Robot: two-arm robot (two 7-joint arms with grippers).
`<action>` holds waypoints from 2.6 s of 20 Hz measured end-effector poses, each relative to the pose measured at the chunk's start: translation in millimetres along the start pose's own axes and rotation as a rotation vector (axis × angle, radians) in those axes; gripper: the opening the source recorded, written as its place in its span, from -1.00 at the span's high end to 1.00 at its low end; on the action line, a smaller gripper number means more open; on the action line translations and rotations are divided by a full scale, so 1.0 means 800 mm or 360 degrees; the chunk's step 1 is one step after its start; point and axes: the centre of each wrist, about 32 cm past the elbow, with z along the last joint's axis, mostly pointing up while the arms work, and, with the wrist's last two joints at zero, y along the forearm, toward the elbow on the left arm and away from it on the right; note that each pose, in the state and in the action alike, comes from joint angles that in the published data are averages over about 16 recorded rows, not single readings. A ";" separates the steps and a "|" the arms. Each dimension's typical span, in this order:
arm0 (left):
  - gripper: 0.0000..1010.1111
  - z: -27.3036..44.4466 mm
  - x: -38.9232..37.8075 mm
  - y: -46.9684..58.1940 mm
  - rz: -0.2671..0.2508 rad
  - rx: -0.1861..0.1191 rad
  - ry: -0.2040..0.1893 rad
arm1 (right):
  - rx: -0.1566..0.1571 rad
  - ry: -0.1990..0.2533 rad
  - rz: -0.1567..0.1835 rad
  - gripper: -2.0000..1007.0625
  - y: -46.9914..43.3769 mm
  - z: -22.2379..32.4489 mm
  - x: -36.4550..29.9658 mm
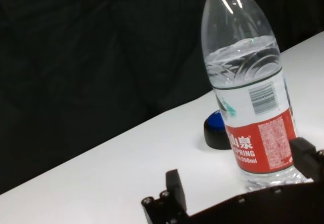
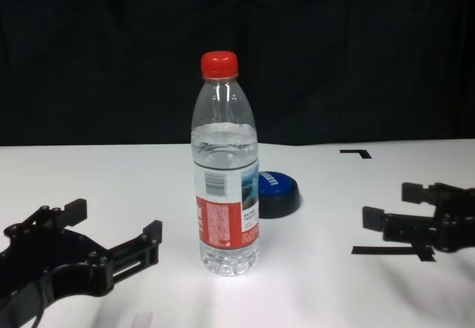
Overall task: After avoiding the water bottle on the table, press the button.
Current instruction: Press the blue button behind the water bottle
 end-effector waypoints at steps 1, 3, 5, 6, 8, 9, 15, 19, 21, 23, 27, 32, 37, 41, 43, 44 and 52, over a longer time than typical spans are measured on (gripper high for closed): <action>-0.99 0.0000 0.0000 0.000 0.0000 0.0000 0.0000 | 0.0001 0.0002 -0.0008 -0.99 -0.001 -0.0003 -0.0001; -0.99 0.0000 0.0000 0.000 0.0000 0.0000 0.0000 | 0.0000 0.0006 -0.0024 -0.99 -0.002 -0.0011 -0.0003; -0.99 0.0000 0.0000 0.000 0.0000 0.0000 0.0000 | -0.0003 0.0010 -0.0039 -0.99 -0.002 -0.0019 -0.0006; -0.99 0.0000 0.0000 0.000 0.0000 0.0000 0.0000 | -0.0004 0.0011 -0.0047 -0.99 -0.003 -0.0022 -0.0007; -0.99 0.0000 0.0000 0.000 0.0000 0.0000 0.0000 | -0.0007 0.0013 -0.0059 -0.99 -0.003 -0.0027 -0.0011; -0.99 0.0000 0.0000 0.000 0.0000 0.0000 0.0000 | -0.0008 0.0014 -0.0063 -0.99 -0.004 -0.0028 -0.0012; -0.99 0.0000 0.0000 0.000 0.0000 0.0000 0.0000 | -0.0008 0.0015 -0.0061 -0.99 -0.003 -0.0028 -0.0013; -0.99 0.0000 0.0000 0.000 0.0000 0.0000 0.0000 | -0.0007 0.0017 -0.0056 -0.99 -0.003 -0.0028 -0.0011; -0.99 0.0000 0.0000 0.000 0.0000 0.0000 0.0000 | -0.0006 0.0017 -0.0054 -0.99 -0.003 -0.0027 -0.0007; -0.99 0.0000 0.0000 0.000 0.0000 0.0000 0.0000 | -0.0005 0.0016 -0.0051 -0.99 -0.003 -0.0024 0.0000; -0.99 0.0000 0.0000 0.000 0.0000 0.0000 0.0000 | -0.0003 0.0011 -0.0045 -0.99 -0.001 -0.0012 0.0029; -0.99 0.0000 0.0000 0.000 0.0000 0.0000 0.0000 | 0.0004 0.0002 -0.0040 -0.99 0.001 0.0009 0.0080; -0.99 0.0000 0.0000 0.000 0.0000 0.0000 0.0000 | 0.0012 -0.0010 -0.0037 -0.99 0.003 0.0034 0.0146; -0.99 0.0000 0.0000 0.000 0.0000 0.0000 0.0000 | 0.0017 -0.0020 -0.0037 -0.99 0.006 0.0055 0.0206; -0.99 0.0000 0.0000 0.000 0.0000 0.0000 0.0000 | 0.0019 -0.0026 -0.0038 -0.99 0.008 0.0067 0.0238; -0.99 0.0000 0.0000 0.000 0.0000 0.0000 0.0000 | 0.0020 -0.0029 -0.0038 -0.99 0.008 0.0073 0.0255; -0.99 0.0000 0.0000 0.000 0.0000 0.0000 0.0000 | 0.0015 -0.0064 -0.0045 -0.99 0.016 0.0142 0.0444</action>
